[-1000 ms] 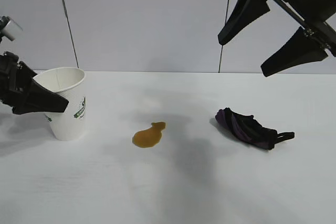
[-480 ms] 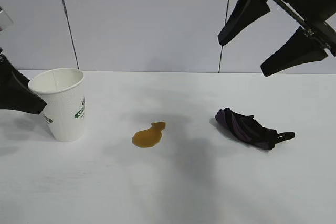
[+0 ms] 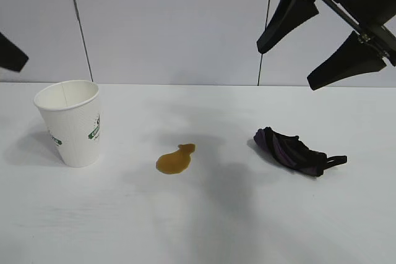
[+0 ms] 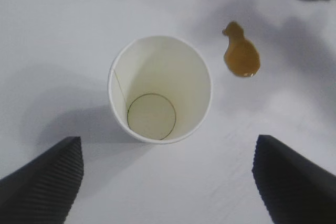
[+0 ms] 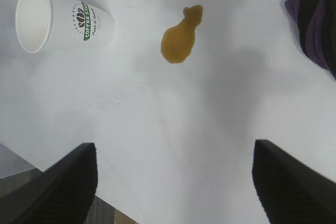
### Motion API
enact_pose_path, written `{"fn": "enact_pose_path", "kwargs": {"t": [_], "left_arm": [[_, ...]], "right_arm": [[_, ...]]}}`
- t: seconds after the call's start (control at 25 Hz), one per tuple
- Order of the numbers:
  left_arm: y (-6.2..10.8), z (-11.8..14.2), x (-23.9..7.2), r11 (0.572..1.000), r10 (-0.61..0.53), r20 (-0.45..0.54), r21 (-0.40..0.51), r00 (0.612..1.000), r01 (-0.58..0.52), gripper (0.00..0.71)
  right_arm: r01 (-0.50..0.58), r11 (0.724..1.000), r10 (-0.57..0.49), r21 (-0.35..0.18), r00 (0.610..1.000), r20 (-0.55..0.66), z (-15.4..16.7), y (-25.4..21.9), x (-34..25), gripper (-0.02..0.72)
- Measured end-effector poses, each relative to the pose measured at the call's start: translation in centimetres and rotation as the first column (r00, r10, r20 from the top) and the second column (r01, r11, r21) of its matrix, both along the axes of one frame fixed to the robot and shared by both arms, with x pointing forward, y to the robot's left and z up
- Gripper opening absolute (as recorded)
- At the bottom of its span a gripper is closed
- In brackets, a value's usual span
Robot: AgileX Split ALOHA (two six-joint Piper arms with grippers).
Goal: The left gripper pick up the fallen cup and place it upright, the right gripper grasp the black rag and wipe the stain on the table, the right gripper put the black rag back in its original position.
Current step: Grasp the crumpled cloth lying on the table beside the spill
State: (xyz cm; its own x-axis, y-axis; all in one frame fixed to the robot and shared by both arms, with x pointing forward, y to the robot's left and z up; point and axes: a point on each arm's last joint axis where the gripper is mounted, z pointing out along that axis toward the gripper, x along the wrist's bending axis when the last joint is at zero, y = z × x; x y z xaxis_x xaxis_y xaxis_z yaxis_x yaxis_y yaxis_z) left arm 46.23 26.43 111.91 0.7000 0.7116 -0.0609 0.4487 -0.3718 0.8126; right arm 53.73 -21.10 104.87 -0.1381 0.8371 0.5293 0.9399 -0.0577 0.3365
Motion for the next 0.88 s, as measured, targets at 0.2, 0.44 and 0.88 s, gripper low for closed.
{"fn": "enact_pose_path", "kwargs": {"t": [0.2, 0.44, 0.88], "left_arm": [[-0.6, 3.8, -5.6, 0.999, 0.030, 0.116, -0.019, 0.993, -0.028, 0.628], [-0.8, 6.6, -13.0, 0.989, 0.145, 0.238, -0.047, 0.960, -0.138, 0.626], [1.6, 4.8, -24.9, 0.825, 0.552, 0.242, -0.018, 0.798, -0.565, 0.622]], "right_arm": [[-0.001, 1.000, 0.001, 0.000, 1.000, 0.000, 0.0, 0.0, 0.0, 0.557], [-0.001, 1.000, 0.001, 0.000, 1.000, 0.000, 0.0, 0.0, 0.0, 0.557], [-0.001, 1.000, 0.001, 0.000, 1.000, 0.000, 0.0, 0.0, 0.0, 0.557]]}}
